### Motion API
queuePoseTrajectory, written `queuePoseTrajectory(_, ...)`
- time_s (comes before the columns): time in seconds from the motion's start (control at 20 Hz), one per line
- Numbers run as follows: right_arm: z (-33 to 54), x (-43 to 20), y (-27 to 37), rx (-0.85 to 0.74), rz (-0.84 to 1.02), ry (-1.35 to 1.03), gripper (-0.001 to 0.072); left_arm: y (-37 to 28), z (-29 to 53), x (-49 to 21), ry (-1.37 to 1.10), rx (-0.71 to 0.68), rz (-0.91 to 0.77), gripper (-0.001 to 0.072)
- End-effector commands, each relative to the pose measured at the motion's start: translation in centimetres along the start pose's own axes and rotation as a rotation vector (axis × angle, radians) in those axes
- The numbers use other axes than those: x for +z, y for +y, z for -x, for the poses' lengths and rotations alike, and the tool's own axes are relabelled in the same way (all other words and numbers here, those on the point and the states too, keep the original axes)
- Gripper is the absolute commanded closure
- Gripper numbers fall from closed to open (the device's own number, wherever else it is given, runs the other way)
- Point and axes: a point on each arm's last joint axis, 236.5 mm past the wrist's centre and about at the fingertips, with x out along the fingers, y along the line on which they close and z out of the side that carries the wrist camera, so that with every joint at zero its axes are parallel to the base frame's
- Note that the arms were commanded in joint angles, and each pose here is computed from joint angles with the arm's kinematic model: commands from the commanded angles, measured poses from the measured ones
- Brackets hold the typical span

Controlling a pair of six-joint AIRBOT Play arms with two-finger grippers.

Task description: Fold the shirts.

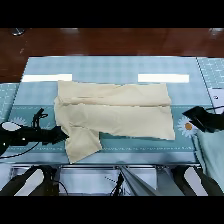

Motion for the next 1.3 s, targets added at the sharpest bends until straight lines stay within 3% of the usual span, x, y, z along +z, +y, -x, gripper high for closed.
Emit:
queuePoseTrajectory(0.0, -0.3, -3.2, -3.7, -0.110, -0.101, 0.105, 0.0087, -0.8, -0.1, -0.5, 0.019, -0.029, -0.017, 0.0680)
queuePoseTrajectory(0.35, -2.8, -10.9, -3.0, -0.086, -0.032, 0.503, 0.0087, -1.3, -0.1, 0.0, -0.001, -0.050, -0.005, 0.0680)
queuePoseTrajectory(0.95, -6.9, -8.0, 0.1, 0.020, -0.067, 0.389, 0.0100, -1.5, 0.0, 0.1, -0.005, -0.058, 0.000, 0.0680)
queuePoseTrajectory(1.0, -6.9, -8.1, 0.2, 0.023, -0.057, 0.394, 0.0195, -1.5, 0.0, 0.1, -0.005, -0.058, 0.000, 0.0680)
queuePoseTrajectory(1.05, -6.8, -8.2, 0.2, 0.028, -0.041, 0.400, 0.0339, -1.5, 0.0, 0.1, -0.005, -0.058, 0.000, 0.0680)
queuePoseTrajectory(1.1, -6.7, -8.4, 0.4, 0.044, -0.013, 0.407, 0.0558, -1.5, 0.0, 0.1, -0.005, -0.058, 0.000, 0.0680)
queuePoseTrajectory(1.15, -6.6, -8.6, 0.9, 0.067, 0.009, 0.416, 0.0689, -1.5, 0.0, 0.1, -0.005, -0.058, 0.000, 0.0680)
queuePoseTrajectory(1.25, -6.3, -8.7, 1.7, 0.105, 0.037, 0.427, 0.0690, -1.6, 0.1, 0.3, -0.010, -0.058, -0.004, 0.0680)
